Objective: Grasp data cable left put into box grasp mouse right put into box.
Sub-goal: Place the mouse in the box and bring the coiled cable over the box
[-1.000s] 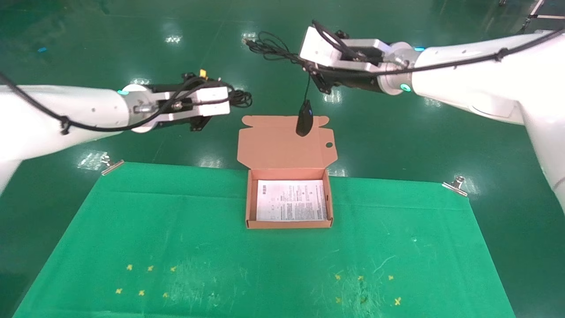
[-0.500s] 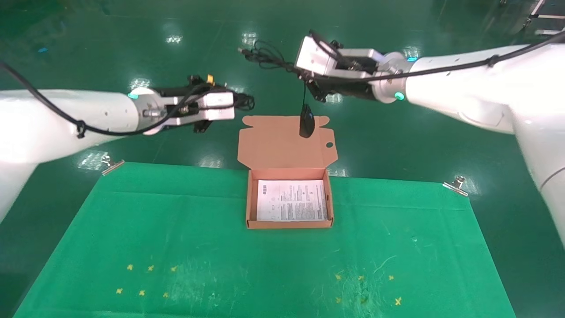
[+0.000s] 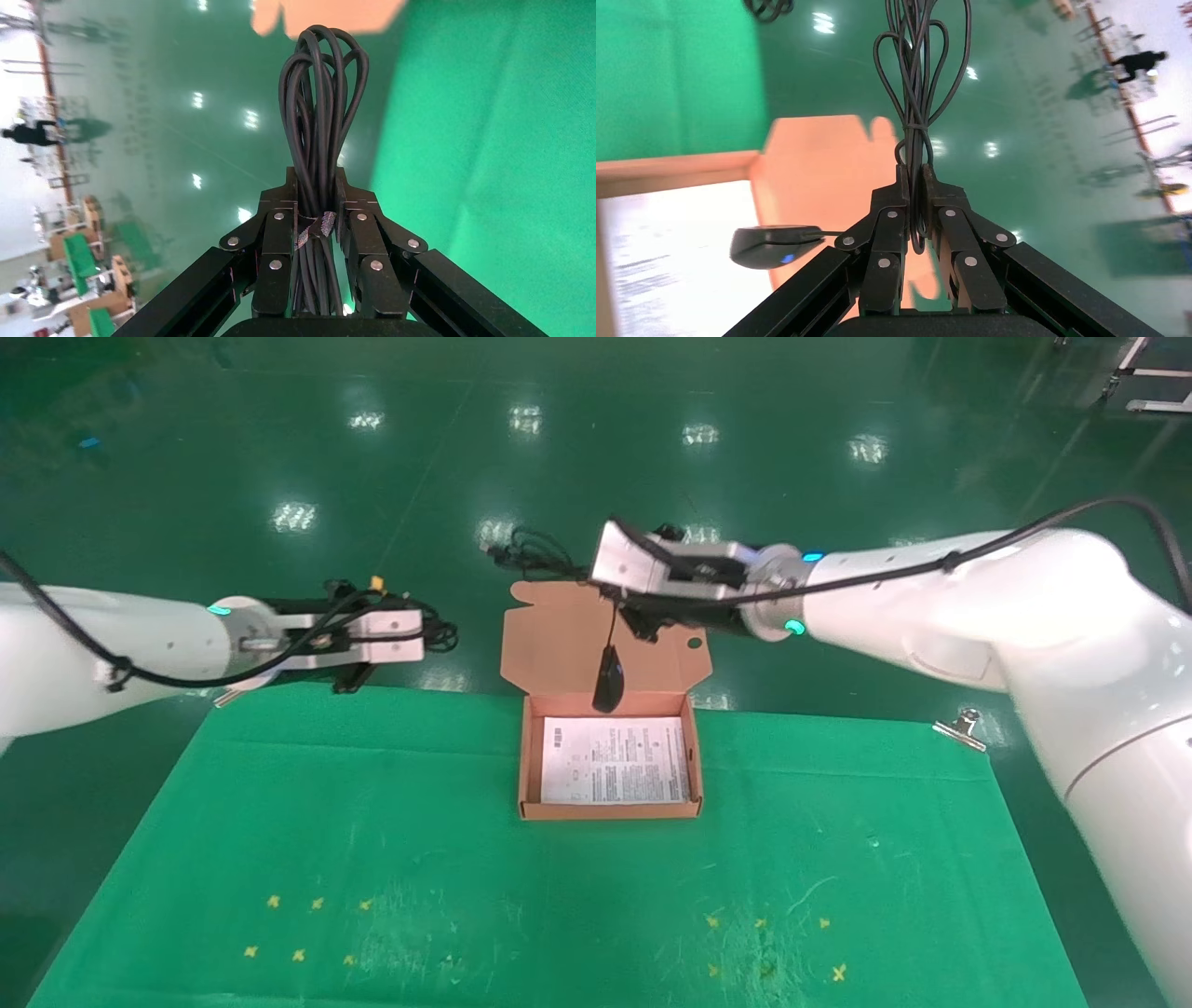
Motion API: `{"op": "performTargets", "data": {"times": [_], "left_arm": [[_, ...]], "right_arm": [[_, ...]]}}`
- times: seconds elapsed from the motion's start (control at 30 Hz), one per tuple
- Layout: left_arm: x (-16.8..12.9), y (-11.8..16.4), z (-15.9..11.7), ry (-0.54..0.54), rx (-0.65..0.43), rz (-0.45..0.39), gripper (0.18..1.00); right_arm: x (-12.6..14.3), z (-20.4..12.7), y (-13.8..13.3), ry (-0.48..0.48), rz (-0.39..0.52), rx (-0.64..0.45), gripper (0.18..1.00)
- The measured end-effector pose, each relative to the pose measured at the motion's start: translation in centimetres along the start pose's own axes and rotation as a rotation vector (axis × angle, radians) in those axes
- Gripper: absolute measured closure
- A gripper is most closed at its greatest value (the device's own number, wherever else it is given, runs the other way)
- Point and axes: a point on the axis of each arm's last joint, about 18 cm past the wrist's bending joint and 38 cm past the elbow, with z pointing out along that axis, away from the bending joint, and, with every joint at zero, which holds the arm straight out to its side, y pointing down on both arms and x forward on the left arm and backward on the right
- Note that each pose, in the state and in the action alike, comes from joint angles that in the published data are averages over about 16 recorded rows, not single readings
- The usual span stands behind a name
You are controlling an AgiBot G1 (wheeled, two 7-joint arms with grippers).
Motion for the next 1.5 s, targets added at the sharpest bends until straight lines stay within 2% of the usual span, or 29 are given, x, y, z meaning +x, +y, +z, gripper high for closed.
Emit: {"op": "performTargets", "data": {"times": [0.27,0.53,0.77,1.17,1.33,1.5], "left_arm": [[1.1,1.7,-1.0,0.036,-0.059,-0.014,0.912],[1.3,1.6,-1.4,0.035,-0.068,-0.017,0.912],[1.4,1.6,-1.4,0.035,-0.070,-0.017,0.913],[1.9,0.1,-0.8,0.040,-0.032,-0.012,0.913],[2.5,-2.0,0.3,0.045,0.023,-0.010,0.913],[3.4,-5.1,2.0,0.048,0.099,-0.012,0.913]], "right_arm": [[-4.0,1.6,0.4,-0.063,0.074,-0.006,0.969],[-7.4,2.5,2.4,-0.096,0.247,-0.053,0.969],[-9.2,2.6,4.7,-0.106,0.370,-0.116,0.968],[-9.8,2.1,6.1,-0.112,0.401,-0.148,0.940],[-9.1,1.2,6.9,-0.094,0.398,-0.153,0.902],[-7.7,-0.5,8.5,-0.058,0.389,-0.169,0.829]]}}
